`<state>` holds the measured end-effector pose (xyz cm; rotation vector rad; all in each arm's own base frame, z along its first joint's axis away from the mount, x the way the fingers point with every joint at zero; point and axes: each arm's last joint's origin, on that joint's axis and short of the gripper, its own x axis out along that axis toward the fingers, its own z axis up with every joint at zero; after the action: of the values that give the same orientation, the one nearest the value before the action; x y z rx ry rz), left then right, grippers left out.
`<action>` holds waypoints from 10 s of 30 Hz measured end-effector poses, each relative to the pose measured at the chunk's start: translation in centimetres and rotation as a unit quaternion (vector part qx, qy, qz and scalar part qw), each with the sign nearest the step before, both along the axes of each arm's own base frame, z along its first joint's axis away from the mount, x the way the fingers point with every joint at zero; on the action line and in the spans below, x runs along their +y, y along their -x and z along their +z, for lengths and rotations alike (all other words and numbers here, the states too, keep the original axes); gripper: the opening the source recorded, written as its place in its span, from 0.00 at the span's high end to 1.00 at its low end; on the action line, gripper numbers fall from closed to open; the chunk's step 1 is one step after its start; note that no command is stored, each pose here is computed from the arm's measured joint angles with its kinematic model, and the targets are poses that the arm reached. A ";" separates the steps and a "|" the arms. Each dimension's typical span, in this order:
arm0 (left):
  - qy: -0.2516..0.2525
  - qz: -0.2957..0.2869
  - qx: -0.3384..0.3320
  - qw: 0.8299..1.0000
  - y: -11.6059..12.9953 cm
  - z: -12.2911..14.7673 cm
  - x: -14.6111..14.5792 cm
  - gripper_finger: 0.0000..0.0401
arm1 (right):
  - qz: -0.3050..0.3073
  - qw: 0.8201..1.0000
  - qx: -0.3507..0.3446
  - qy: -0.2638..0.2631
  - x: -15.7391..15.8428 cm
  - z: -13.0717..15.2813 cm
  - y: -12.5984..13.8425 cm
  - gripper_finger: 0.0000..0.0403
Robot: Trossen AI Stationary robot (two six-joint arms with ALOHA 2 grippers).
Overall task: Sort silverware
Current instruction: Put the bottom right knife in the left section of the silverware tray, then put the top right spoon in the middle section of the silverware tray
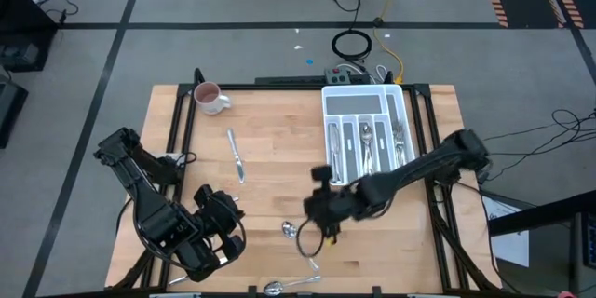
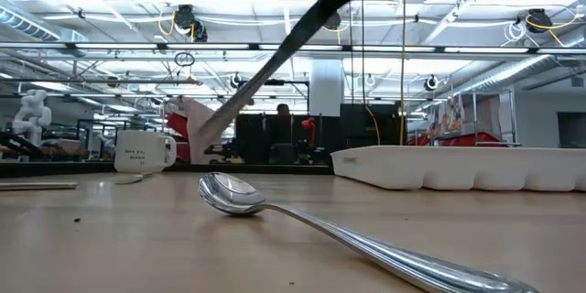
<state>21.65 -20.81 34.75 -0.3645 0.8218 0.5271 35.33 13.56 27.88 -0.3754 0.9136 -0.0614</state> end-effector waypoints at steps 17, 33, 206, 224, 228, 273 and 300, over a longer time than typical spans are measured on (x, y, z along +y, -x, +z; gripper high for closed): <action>-0.009 0.001 -0.007 1.000 0.0 0.0 0.0 0.92 | -0.053 0.984 0.159 -0.066 -10.7 7.2 9.3 1.00; -0.020 0.028 -0.018 0.999 -1.0 0.1 1.2 0.92 | 0.034 0.963 0.161 -0.214 -18.3 6.9 9.1 1.00; 0.071 -0.113 -0.073 0.988 -1.3 1.8 -1.7 0.92 | -0.056 0.926 0.047 -0.370 6.4 -6.4 -3.4 0.50; 0.063 -0.086 -0.062 0.992 1.8 1.1 -3.4 0.92 | -0.321 0.847 0.029 -0.423 3.8 -11.9 -6.1 0.50; 0.051 -0.086 -0.052 0.994 1.9 1.0 -3.2 0.92 | -0.331 0.845 0.052 -0.417 4.3 -12.4 -5.6 0.50; 0.022 -0.081 -0.062 0.995 2.0 1.0 -2.9 0.92 | -0.376 0.855 0.098 -0.343 6.4 -16.8 -4.0 0.98; -0.012 -0.086 -0.058 0.995 2.1 0.9 -2.6 0.92 | -0.459 0.842 0.148 -0.242 0.1 -8.1 0.0 1.00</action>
<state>19.54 -23.37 35.70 -0.2966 0.7261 0.3514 35.34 13.62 19.75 0.5725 1.3097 -0.6574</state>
